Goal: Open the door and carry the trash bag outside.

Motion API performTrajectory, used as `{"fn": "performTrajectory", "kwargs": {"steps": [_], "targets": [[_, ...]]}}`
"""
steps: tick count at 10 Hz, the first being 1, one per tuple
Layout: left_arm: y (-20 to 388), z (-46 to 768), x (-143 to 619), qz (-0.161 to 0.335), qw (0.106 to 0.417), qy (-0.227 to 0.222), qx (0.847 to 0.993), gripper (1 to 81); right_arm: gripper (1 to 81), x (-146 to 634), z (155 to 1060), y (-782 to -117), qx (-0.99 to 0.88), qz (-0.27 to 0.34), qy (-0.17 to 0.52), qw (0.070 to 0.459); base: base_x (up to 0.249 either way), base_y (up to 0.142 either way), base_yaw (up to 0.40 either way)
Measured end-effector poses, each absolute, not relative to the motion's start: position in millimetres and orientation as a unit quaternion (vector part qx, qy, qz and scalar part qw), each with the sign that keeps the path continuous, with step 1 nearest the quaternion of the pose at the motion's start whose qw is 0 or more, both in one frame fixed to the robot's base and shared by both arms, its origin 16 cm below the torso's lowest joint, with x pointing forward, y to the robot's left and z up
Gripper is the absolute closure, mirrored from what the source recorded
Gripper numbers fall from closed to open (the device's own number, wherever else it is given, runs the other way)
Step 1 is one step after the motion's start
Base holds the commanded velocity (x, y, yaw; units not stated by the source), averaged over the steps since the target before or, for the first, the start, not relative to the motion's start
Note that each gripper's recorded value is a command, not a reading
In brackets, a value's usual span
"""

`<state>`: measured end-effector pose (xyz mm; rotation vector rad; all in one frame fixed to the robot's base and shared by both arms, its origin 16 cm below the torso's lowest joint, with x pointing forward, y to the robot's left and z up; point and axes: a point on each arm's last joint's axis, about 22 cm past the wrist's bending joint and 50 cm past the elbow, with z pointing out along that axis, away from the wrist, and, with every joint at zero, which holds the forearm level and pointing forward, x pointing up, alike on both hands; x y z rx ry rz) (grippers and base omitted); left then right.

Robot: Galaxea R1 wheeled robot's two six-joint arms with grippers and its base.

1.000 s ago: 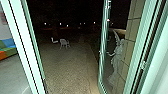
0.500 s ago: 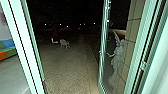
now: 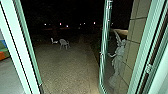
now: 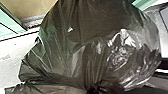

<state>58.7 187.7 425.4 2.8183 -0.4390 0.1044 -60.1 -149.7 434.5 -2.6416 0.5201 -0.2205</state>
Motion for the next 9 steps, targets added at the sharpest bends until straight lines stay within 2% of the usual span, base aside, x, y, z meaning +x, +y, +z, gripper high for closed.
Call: {"fn": "performTrajectory", "kwargs": {"steps": [9], "targets": [[185.5,426.2,63.5,0.042,0.145,-0.153,0.977,81.1,1.0,-59.9,433.5,-155.7,-0.955,-0.082,0.186,0.214,0.113,0.0,0.0]]}}
